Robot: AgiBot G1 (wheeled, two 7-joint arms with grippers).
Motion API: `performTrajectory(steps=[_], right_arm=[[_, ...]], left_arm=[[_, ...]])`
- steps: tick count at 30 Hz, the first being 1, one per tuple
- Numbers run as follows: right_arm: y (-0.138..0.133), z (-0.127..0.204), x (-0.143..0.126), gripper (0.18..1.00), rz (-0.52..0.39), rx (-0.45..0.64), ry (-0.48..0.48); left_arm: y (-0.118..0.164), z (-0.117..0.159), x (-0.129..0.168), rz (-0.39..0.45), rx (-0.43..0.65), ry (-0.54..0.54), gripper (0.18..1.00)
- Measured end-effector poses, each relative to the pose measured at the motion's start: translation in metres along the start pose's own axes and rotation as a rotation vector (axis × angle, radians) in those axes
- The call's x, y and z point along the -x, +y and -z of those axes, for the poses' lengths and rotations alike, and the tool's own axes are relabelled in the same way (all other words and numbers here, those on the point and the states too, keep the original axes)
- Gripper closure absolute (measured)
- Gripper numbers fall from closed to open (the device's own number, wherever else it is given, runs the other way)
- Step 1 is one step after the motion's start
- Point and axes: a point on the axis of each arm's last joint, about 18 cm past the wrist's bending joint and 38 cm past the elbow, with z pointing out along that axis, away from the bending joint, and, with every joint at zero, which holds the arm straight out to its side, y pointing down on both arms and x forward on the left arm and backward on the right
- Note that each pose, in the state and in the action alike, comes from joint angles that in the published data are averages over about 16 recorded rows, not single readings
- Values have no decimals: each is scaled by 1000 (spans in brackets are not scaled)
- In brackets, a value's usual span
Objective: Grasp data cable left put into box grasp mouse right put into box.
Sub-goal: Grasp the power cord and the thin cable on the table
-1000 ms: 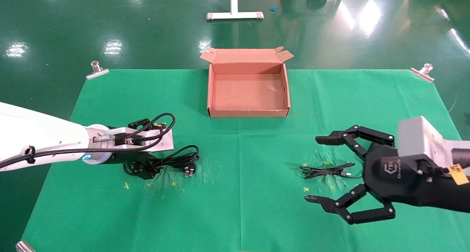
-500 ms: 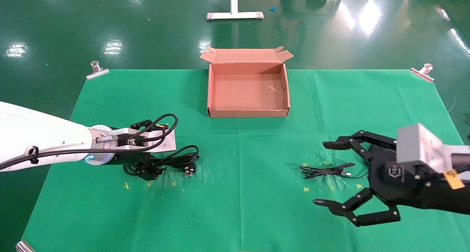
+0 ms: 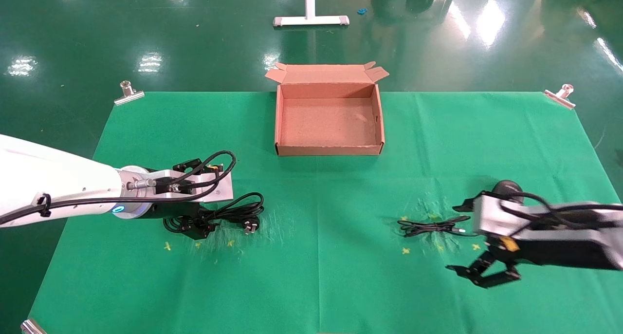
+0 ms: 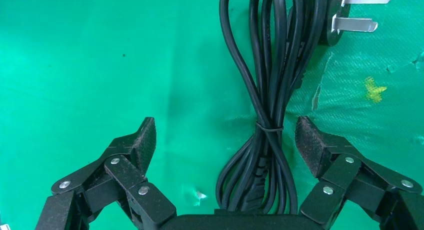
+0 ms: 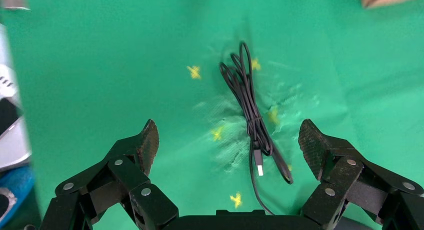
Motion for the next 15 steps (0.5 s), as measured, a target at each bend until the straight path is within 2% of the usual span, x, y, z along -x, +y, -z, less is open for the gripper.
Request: performTrajectory(steps=[15], right_arm=[[-8,-62,-27,178,-15,74,27]], left_arm=[[0,0,0,0,0,0,184]])
